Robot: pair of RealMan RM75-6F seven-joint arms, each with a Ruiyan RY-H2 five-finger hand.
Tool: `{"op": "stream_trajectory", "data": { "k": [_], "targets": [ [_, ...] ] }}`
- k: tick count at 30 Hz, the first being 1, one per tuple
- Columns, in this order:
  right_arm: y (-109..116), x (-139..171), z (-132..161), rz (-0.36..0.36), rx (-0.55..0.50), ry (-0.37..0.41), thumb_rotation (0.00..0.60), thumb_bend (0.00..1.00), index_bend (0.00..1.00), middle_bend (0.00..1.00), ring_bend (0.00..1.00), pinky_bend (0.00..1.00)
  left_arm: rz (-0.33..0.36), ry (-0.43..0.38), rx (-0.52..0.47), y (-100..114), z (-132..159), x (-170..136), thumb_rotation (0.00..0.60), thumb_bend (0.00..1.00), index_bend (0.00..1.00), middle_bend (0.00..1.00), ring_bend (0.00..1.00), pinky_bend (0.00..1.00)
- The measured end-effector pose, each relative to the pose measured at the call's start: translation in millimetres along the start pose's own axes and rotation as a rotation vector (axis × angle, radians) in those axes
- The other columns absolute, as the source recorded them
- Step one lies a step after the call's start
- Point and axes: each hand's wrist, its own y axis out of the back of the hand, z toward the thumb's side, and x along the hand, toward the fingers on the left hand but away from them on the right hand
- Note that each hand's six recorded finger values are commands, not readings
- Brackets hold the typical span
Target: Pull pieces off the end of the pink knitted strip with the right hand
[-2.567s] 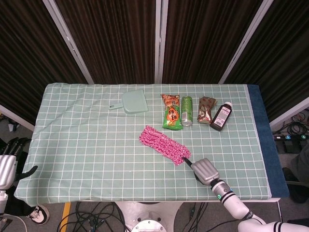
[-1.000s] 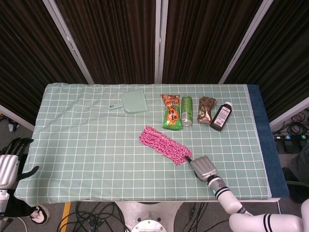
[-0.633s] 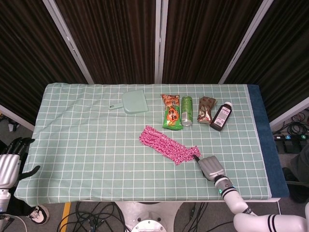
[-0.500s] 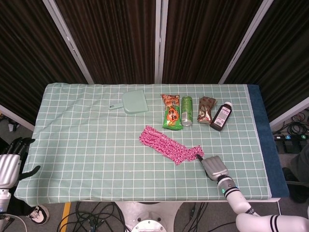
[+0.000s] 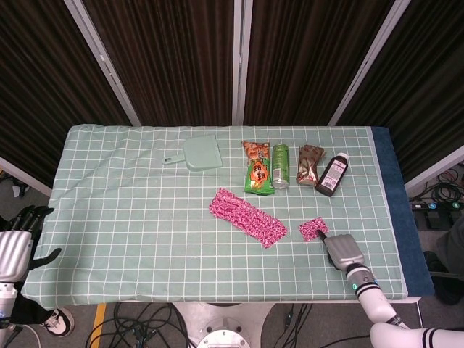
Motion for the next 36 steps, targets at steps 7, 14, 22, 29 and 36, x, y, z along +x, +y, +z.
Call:
{"op": "stream_trajectory", "data": {
  "k": [7,14,22,29,36],
  "targets": [
    [10.6,3.0,-3.2,-0.032,-0.022,0.002,0.6,1.0,0.14,0.98,0.94,0.88,0.001,-0.003,0.002,0.2,1.7,0.8,0.6,0.15,0.17,0.15,0.1,0.27],
    [32.2,-1.4,34.5,-0.094,-0.025,0.109,0.6,1.0,0.14,0.98,0.94,0.88,0.007,-0.004,0.002,2.6,2.6,1.3,0.6,0.15,0.17,0.15,0.1,0.27],
    [26.1,-8.6,77.7,-0.058,-0.011,0.198,0.6,1.0,0.14,0.98,0.94,0.88,0.011,0.004,0.0,4.7,-0.9,-0.3,0.6,0.15,0.17,0.15,0.1,0.27],
    [24.6,-16.2,87.8,-0.036,-0.01,0.203,0.6,1.0,0.14,0.98,0.94,0.88,0.01,0.008,-0.004,4.0,-3.8,-1.2,0.6,0.15,0.17,0.15,0.1,0.27],
    [21.6,-20.1,92.4,-0.015,0.007,0.198,0.6,1.0,0.14,0.98,0.94,0.88,0.012,0.015,-0.005,4.7,-7.3,-2.4,0.6,0.15,0.17,0.15,0.1,0.27]
  ]
}}
